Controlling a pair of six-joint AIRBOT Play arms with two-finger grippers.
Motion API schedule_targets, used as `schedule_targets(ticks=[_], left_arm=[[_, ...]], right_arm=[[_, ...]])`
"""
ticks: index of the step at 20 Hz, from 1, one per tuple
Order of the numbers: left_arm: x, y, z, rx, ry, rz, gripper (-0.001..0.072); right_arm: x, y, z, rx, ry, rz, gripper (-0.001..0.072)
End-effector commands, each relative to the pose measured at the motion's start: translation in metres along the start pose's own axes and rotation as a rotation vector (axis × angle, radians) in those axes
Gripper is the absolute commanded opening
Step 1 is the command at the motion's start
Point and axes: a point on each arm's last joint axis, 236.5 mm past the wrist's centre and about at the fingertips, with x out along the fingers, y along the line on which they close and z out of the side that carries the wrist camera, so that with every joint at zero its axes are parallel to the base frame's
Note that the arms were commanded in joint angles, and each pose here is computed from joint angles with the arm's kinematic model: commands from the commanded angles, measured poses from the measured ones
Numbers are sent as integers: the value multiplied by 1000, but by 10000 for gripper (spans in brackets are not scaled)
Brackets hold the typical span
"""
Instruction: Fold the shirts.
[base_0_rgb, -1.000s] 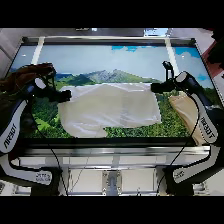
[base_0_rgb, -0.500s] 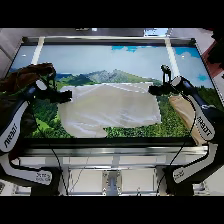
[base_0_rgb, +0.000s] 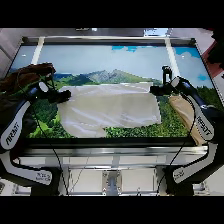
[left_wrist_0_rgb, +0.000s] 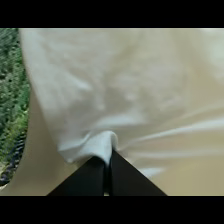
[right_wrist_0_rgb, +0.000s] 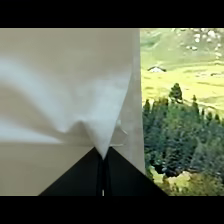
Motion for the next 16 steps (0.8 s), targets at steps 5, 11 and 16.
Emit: schedule_targets(ticks=[5,11,16], left_arm=[[1,3,7,-7,-30,10,13],[11,6,-18,-11,73,15,13],[-3,-12,1,-26,41,-39,568]], right_arm=[[0,-1,-1,-4,3,-8,33],[-1,-8,-18,-42,77,-32,33],[-13,0,-14,-23,92,-13,388]])
